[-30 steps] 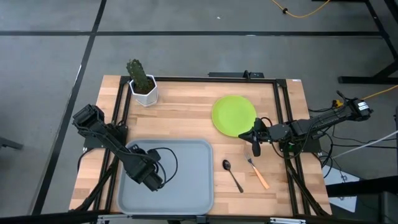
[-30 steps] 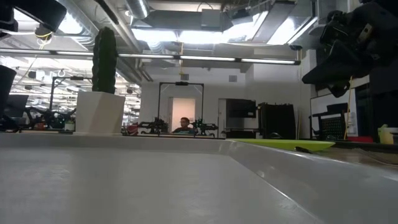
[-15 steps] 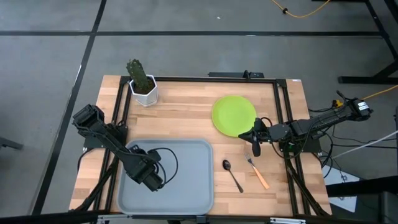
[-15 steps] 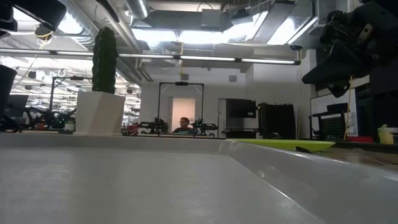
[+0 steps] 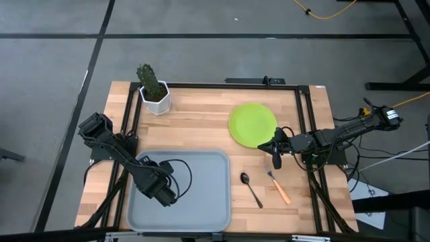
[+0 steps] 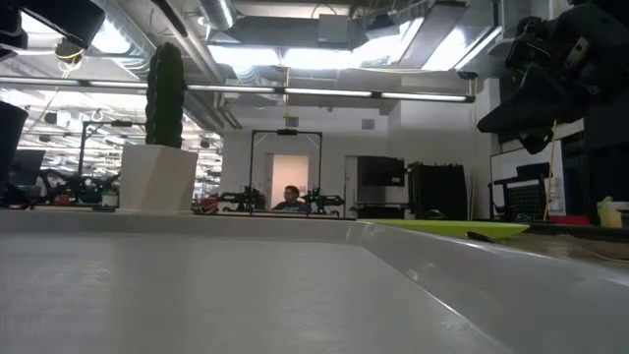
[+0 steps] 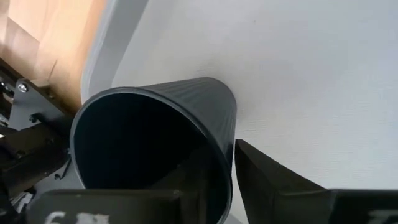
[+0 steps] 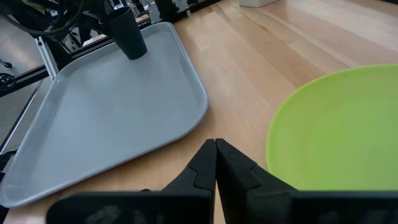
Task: Pick and place plate/cup/fork/spoon on tray
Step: Put the black cup on the gray serving tray, then put the green plate on the gray serving tray to the bottom right of the black cup
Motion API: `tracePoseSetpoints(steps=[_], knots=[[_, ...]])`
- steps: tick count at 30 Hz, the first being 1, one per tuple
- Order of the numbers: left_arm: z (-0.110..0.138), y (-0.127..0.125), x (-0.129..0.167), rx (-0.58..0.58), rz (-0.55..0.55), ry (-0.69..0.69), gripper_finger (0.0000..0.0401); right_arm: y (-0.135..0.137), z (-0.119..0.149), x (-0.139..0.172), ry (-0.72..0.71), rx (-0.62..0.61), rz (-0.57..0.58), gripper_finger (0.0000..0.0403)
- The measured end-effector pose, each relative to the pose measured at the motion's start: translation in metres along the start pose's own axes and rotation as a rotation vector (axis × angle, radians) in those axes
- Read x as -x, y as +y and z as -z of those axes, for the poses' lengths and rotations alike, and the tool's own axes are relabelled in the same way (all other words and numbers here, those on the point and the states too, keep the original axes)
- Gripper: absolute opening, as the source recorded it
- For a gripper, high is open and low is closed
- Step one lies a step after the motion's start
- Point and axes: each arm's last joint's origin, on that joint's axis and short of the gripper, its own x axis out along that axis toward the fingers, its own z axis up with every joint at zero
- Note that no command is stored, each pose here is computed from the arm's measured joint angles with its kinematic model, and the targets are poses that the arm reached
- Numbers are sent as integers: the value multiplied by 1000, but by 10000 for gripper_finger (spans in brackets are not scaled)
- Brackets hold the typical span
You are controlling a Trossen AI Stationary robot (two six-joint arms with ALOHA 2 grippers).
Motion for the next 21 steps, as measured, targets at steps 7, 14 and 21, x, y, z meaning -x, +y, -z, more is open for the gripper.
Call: tracePoseSetpoints(steps=[7,14,21], knots=[[0,1,0,-5,-9,-12,100,0,0,0,0,0,0,11],[-1,3,16,-3,-18,12,102,0,0,0,0,0,0,11],[-4,6,53,-3,9,-12,102,0,0,0,0,0,0,11]])
